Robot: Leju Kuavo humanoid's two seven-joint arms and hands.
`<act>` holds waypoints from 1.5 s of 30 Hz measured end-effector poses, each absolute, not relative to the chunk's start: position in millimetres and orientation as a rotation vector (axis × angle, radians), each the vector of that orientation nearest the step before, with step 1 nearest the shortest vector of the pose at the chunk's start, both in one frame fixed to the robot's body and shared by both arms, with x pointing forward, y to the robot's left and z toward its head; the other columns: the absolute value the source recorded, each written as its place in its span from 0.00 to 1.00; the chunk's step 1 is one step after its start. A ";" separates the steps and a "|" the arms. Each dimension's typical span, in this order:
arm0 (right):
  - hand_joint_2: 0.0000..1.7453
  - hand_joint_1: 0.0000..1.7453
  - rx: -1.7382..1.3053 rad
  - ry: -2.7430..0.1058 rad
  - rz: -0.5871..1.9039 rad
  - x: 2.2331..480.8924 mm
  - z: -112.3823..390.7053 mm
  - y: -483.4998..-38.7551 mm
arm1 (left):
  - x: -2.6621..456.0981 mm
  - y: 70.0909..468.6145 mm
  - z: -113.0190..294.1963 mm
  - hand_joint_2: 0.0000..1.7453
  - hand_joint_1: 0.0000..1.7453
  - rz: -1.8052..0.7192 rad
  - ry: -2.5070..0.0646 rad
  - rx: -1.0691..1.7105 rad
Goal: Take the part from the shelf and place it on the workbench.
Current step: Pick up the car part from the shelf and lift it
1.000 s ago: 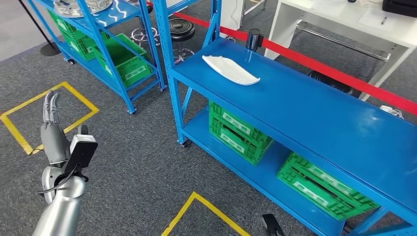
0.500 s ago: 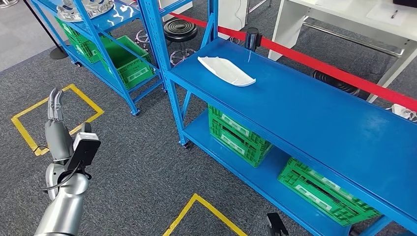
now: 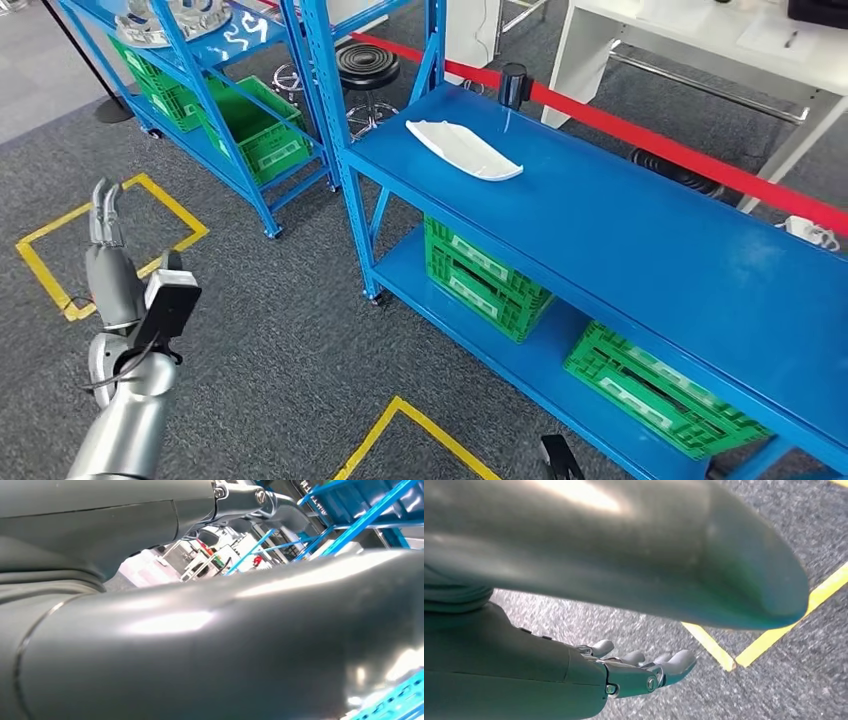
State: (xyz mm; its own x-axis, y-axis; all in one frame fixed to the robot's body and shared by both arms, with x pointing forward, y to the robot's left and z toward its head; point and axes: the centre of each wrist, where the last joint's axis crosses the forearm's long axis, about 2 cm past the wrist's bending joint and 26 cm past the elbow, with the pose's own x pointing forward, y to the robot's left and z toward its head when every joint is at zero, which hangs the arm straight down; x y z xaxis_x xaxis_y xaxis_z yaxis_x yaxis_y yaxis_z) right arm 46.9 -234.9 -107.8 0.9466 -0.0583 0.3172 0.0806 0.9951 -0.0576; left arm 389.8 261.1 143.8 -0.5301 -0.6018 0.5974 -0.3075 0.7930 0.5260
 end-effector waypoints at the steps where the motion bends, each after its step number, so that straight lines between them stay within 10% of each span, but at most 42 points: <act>1: 0.00 0.00 -0.070 -0.321 -0.072 47.1 -107.8 -234.9 | 389.9 261.1 143.9 0.00 0.00 -0.458 -2.159 0.670; 45: 0.00 0.00 -0.064 -0.312 -0.070 46.4 -107.6 -232.2 | 387.4 260.4 141.3 0.00 0.00 -0.461 -2.142 0.635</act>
